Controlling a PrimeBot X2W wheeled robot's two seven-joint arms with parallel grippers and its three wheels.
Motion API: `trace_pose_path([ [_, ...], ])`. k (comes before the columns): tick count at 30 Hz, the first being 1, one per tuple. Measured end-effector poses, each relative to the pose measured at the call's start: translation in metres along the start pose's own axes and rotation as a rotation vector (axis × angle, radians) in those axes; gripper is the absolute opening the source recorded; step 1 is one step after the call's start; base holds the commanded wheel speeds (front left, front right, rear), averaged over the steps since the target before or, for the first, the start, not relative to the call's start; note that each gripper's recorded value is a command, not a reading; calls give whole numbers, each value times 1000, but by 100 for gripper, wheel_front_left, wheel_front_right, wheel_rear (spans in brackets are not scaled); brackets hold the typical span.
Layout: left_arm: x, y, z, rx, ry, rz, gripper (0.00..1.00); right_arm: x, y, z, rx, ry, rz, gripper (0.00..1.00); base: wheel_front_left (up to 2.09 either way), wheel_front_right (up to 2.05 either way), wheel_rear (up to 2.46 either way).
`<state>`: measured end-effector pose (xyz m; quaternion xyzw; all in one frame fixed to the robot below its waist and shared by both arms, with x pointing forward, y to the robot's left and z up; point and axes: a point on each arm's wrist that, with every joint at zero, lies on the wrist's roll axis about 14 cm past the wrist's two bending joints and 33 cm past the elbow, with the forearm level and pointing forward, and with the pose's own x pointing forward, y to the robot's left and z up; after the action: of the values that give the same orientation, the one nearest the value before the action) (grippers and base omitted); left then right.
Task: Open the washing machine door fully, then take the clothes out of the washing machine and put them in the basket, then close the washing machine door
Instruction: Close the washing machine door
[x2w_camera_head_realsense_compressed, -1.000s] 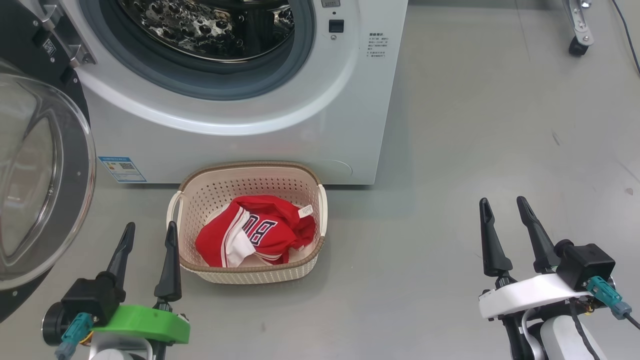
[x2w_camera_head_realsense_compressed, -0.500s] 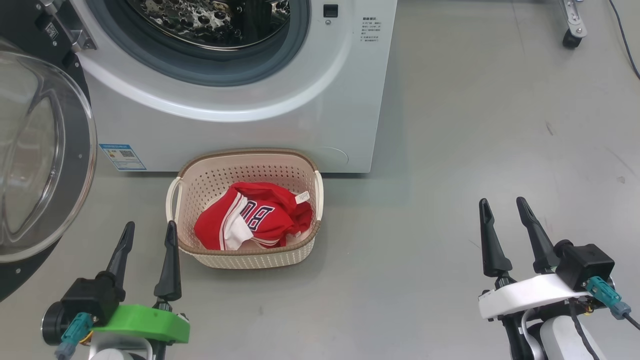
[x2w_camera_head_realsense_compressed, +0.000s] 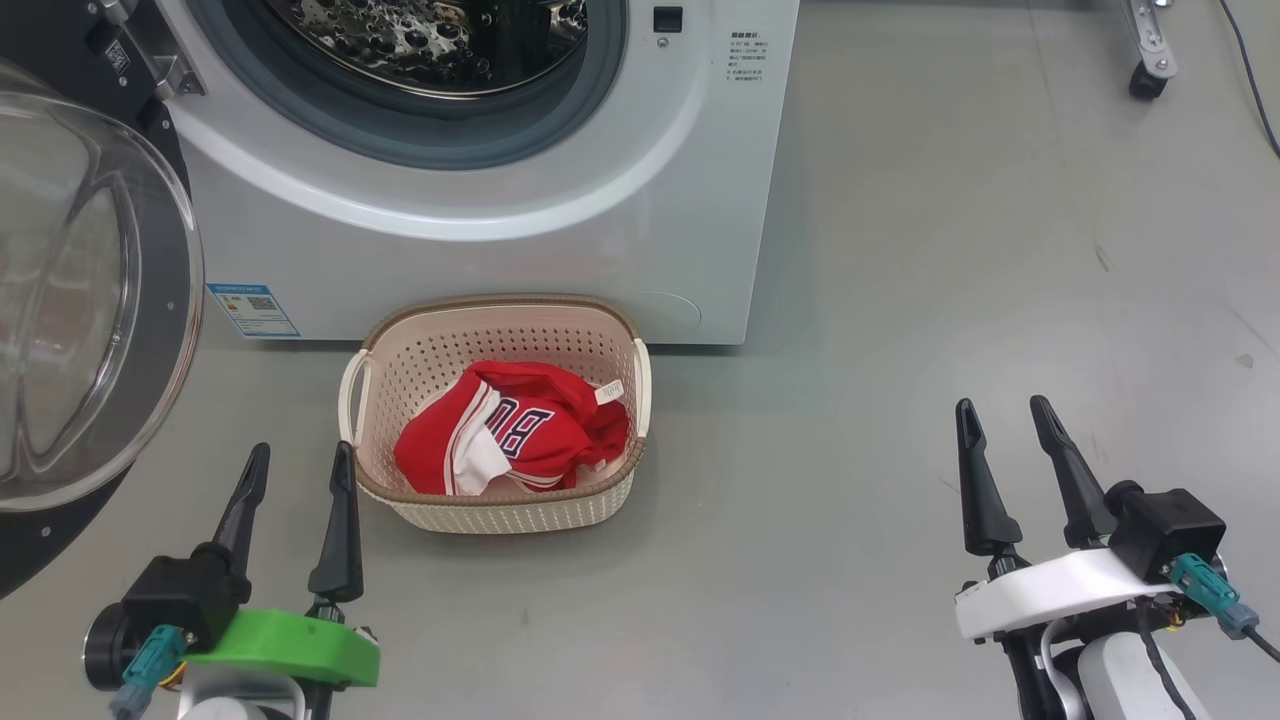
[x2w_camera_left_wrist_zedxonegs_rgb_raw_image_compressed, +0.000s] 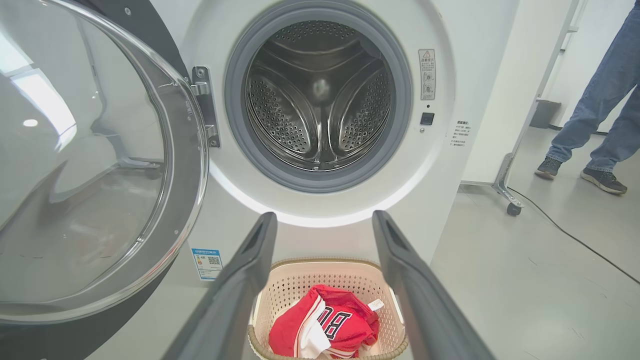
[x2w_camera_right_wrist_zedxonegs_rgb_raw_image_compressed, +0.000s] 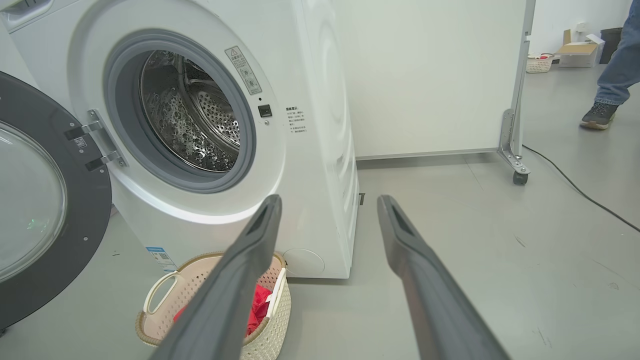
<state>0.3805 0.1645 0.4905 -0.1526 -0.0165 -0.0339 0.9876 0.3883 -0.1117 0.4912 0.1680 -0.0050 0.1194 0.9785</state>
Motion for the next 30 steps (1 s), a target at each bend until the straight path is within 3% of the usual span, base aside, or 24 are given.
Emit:
trace_pose_path([
  [30,0,-4,2,7,-6,-13,100,-2,3,1,-2,-2,9,100,0,0,0],
])
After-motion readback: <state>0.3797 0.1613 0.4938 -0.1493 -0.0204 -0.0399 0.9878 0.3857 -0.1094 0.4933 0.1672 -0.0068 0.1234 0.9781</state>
